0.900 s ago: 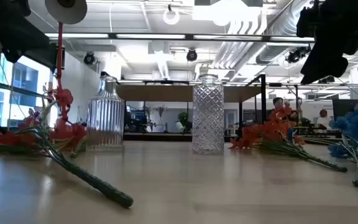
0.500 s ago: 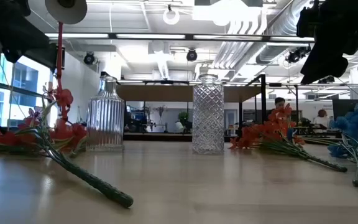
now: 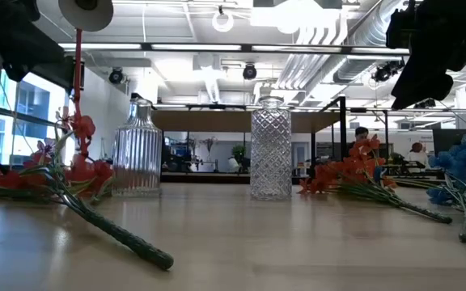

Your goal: Pick and place flowers into a vace then onto a shelf

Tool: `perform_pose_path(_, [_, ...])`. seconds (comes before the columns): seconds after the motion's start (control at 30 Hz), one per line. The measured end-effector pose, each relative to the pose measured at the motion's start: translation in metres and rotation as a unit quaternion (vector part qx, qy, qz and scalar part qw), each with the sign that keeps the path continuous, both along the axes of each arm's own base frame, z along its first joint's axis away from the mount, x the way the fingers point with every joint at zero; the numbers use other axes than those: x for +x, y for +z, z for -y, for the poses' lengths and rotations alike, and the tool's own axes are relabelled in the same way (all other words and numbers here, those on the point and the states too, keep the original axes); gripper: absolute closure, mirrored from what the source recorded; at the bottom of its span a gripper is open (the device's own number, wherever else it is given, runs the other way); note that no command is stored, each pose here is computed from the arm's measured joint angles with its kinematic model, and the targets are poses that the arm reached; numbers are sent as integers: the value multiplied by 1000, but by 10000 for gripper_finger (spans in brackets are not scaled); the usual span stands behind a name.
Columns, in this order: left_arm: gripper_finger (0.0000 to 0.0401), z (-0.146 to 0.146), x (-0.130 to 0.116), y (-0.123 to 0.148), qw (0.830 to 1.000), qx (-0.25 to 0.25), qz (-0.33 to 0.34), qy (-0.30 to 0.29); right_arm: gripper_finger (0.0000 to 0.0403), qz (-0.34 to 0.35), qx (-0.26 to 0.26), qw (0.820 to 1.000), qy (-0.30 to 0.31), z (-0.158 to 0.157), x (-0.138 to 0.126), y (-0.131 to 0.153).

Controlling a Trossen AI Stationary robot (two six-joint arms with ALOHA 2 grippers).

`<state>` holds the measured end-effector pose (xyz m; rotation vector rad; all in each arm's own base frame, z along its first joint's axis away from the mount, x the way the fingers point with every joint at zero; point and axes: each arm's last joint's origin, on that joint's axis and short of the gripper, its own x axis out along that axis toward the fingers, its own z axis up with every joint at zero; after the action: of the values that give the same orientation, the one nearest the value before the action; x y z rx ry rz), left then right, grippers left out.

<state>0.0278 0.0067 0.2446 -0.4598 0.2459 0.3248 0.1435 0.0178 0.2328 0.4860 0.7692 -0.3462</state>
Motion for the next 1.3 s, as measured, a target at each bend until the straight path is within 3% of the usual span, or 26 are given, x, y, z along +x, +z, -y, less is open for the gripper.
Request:
perform_pose_path(1.1, [274,0,0,0,1000,0,0,0,201,0,0,1000,0,0,0,0])
perform_pose_path(1.23, [274,-1,2,8,998,-6,45,40,203,-1,-8,1000,5,0,0,0])
perform_pose_path(1.3, [274,-1,4,16,993,-34,90,62,202,1,-58,998,10,2,1,1])
